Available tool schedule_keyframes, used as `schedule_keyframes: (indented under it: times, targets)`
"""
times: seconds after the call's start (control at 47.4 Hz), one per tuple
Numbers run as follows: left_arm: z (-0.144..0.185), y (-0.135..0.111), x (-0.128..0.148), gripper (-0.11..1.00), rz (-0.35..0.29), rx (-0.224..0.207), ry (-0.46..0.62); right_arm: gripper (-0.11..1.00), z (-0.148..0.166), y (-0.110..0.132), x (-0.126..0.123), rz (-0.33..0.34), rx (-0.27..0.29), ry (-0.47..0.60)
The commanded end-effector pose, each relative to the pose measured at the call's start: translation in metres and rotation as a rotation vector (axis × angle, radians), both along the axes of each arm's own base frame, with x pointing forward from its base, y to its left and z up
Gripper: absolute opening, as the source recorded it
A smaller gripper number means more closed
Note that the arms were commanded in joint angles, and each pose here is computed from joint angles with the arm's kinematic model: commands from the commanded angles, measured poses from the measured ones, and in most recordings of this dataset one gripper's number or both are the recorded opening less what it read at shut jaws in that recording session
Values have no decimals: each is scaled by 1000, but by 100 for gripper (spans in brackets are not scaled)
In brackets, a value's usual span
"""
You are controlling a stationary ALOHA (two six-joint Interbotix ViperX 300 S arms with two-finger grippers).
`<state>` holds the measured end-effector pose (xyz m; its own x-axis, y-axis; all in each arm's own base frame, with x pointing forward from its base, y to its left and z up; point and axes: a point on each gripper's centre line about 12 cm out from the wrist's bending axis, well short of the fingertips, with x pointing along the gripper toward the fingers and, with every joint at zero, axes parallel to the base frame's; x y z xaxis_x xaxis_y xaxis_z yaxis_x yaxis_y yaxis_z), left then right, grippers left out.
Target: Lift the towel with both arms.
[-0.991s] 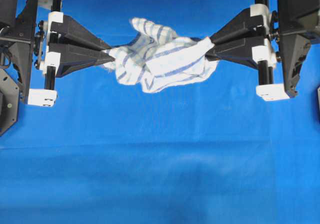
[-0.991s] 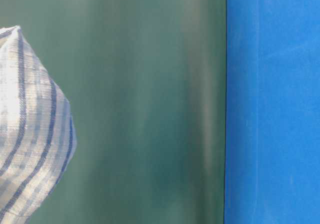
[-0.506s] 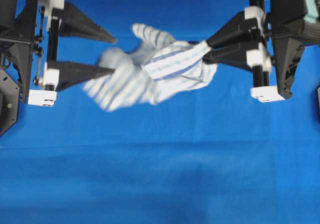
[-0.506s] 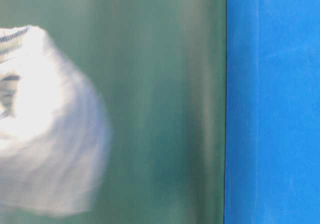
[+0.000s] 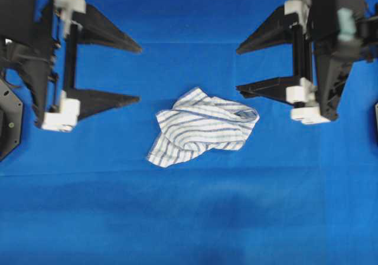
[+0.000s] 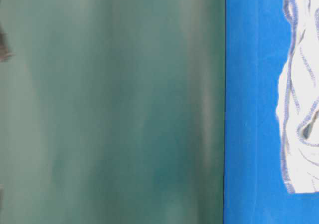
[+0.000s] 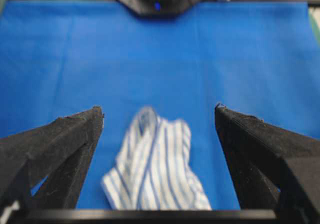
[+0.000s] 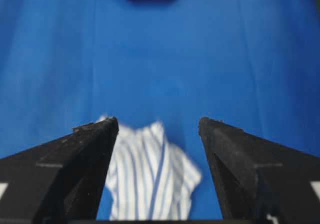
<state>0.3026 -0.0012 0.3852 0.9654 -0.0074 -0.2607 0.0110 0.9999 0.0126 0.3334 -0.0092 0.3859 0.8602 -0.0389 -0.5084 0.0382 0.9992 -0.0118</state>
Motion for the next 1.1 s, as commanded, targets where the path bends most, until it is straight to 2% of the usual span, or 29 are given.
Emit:
schedule_keyframes:
  times: [0.0,0.337,0.675,0.885,1.075]
  targets:
    - [-10,-4,6,89,-13,0,8,67,-15,0,2,-9,15,15]
    - [-107,-27,41,89,-68,-10,160,67,-121,17,21,6,67,191]
    - [-198,-52,71,89,-107,-30,322,67,-207,45,43,64,73,307]
    - [-239,-61,84,89,-117,-31,377,67,-241,48,49,68,68,364]
    - [-260,-61,86,88,-110,-34,412,67,-261,49,52,70,65,387]
